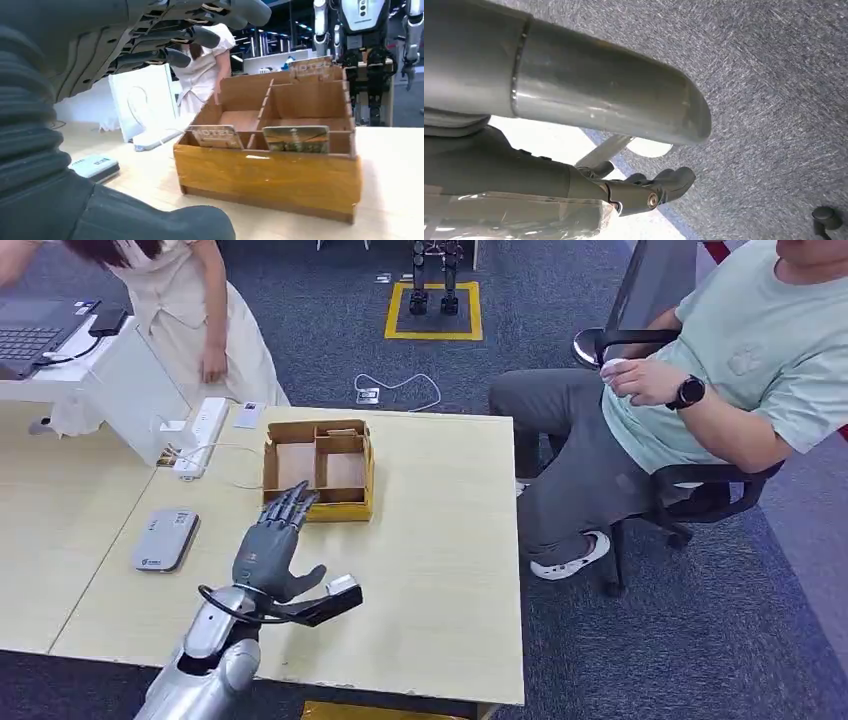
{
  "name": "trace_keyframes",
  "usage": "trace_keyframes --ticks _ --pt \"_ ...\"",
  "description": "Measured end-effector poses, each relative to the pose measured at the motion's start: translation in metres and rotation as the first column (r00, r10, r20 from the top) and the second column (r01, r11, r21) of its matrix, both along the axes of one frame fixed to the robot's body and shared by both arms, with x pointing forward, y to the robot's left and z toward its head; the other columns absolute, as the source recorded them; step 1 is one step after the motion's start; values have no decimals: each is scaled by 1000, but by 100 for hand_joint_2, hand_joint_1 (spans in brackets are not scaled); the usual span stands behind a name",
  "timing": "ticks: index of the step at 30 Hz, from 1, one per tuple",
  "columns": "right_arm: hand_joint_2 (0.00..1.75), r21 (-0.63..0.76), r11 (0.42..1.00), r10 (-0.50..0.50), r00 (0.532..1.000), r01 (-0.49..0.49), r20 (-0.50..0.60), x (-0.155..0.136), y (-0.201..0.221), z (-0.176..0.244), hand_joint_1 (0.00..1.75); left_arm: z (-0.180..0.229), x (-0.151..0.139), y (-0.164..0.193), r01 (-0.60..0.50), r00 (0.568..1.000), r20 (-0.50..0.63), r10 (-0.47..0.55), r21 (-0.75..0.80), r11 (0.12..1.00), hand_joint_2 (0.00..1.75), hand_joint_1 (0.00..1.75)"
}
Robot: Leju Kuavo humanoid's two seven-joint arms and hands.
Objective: Pass the card to the sensor for recognition and then transmit it.
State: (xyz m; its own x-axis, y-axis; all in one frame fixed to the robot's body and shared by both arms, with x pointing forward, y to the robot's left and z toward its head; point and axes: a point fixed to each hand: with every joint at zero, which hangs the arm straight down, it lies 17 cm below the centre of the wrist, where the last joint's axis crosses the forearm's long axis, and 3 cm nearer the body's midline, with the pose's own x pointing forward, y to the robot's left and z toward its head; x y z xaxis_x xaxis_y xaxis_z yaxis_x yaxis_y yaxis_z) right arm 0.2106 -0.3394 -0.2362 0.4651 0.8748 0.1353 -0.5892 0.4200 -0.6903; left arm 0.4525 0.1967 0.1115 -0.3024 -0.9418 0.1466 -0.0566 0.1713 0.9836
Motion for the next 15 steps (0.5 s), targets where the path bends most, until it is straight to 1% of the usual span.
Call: trace_keyframes --ticks 11,15 --pt "0 -2 1000 -2 1000 2 -2 0 0 0 0 9 2 -13 -1 1000 18 1 -24 1000 175 0" --pt "0 -2 1000 2 1000 -3 -4 0 1 0 0 16 7 -6 -56 997 55 56 12 998 175 0"
